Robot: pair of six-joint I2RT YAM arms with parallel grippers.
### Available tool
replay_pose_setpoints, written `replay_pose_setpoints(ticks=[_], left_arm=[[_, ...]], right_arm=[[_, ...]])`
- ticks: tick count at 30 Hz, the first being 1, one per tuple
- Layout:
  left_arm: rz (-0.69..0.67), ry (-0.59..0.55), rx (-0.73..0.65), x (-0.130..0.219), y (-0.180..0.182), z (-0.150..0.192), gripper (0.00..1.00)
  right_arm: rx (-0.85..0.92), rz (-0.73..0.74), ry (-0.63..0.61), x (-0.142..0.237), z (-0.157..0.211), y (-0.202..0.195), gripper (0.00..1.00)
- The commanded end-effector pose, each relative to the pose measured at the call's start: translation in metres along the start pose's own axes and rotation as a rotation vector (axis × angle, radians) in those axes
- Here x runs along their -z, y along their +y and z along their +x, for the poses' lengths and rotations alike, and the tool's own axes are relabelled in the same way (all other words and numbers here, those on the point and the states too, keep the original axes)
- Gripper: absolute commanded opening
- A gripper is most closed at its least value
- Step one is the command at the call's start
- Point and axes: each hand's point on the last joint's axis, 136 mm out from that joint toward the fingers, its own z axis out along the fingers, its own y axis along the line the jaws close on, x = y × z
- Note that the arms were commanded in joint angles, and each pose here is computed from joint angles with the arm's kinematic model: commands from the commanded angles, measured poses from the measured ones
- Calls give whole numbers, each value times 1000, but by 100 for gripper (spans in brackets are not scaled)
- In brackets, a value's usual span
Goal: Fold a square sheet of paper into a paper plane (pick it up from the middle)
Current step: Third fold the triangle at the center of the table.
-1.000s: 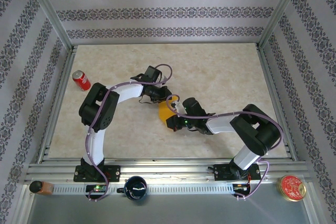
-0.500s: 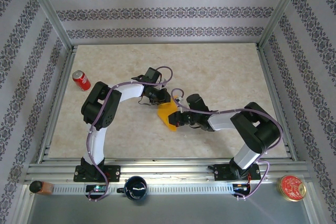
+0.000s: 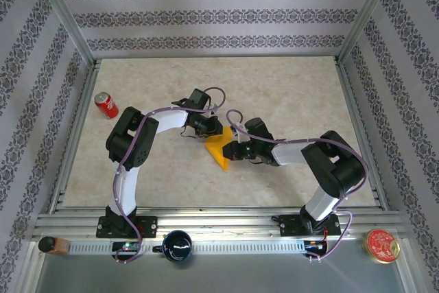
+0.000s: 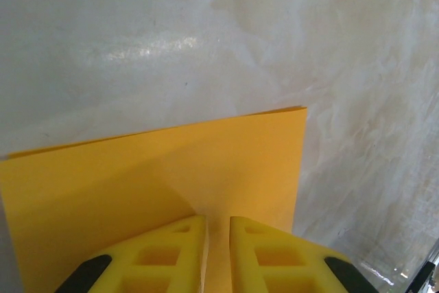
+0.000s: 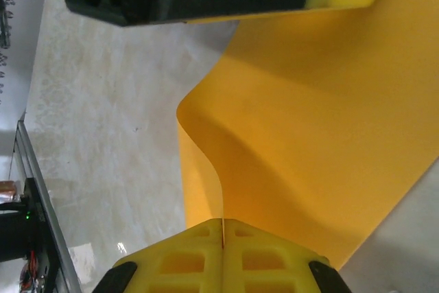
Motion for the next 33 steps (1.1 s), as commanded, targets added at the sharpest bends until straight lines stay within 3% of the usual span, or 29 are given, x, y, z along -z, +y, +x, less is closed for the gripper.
replay_pose_setpoints(ticks=[1,33], left_arm=[[-40,37,47,1,17,15,18],[-26,9,62,8,11,12,17]], right_arm=[[-1,102,17,4,-2,-17,0],[28,167,69,1,-3,-22,0]])
